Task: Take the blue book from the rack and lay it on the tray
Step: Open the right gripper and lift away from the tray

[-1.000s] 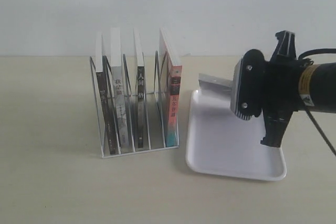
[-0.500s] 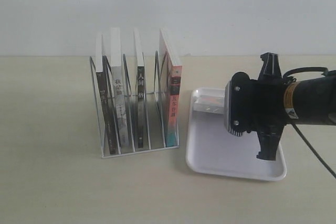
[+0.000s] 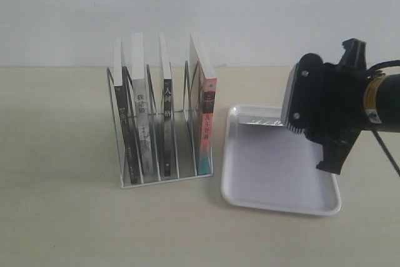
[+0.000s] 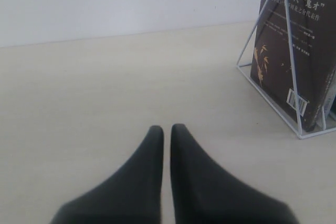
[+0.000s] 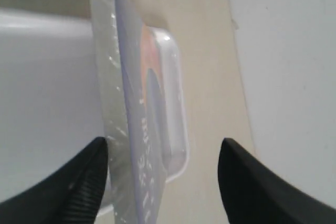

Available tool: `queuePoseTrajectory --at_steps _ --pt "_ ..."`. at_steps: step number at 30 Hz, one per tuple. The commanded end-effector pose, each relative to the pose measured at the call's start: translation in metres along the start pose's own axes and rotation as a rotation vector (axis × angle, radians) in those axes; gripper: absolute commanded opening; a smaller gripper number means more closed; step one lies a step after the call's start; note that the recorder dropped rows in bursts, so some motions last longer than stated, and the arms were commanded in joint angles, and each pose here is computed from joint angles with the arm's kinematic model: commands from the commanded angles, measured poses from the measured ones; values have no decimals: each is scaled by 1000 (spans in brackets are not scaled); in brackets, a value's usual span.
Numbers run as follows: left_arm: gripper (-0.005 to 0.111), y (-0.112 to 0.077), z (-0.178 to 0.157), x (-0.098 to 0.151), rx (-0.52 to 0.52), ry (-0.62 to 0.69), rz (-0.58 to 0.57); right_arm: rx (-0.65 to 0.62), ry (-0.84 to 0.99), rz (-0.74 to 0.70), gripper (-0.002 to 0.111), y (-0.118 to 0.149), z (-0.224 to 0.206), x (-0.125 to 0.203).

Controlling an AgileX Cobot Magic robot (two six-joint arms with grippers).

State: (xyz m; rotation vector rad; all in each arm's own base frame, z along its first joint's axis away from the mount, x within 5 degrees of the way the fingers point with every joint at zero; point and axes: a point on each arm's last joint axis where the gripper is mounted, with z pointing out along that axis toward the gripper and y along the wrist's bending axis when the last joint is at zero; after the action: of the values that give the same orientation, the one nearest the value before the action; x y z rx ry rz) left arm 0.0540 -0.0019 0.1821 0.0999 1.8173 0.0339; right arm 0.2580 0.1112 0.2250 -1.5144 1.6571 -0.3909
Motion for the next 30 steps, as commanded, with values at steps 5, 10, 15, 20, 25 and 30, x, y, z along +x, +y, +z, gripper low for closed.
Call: queuePoseTrajectory --at_steps 5,10,15,20,25,30 --pt "5 0 -1 -3 -3 -22 0 105 25 236 57 -18 -44 1" --pt "5 0 -1 -3 -3 -22 0 203 -51 363 19 -30 -82 -4" --pt "5 0 -1 -3 -3 -22 0 325 -183 636 0 -38 -137 -5" --pt "5 0 -1 -3 -3 -22 0 435 -353 775 0 -38 -189 -4" --pt "5 0 -1 -3 -3 -22 0 517 -451 774 0 -34 -224 -1" --pt "5 0 -1 -3 -3 -22 0 534 -471 772 0 -32 -232 0"
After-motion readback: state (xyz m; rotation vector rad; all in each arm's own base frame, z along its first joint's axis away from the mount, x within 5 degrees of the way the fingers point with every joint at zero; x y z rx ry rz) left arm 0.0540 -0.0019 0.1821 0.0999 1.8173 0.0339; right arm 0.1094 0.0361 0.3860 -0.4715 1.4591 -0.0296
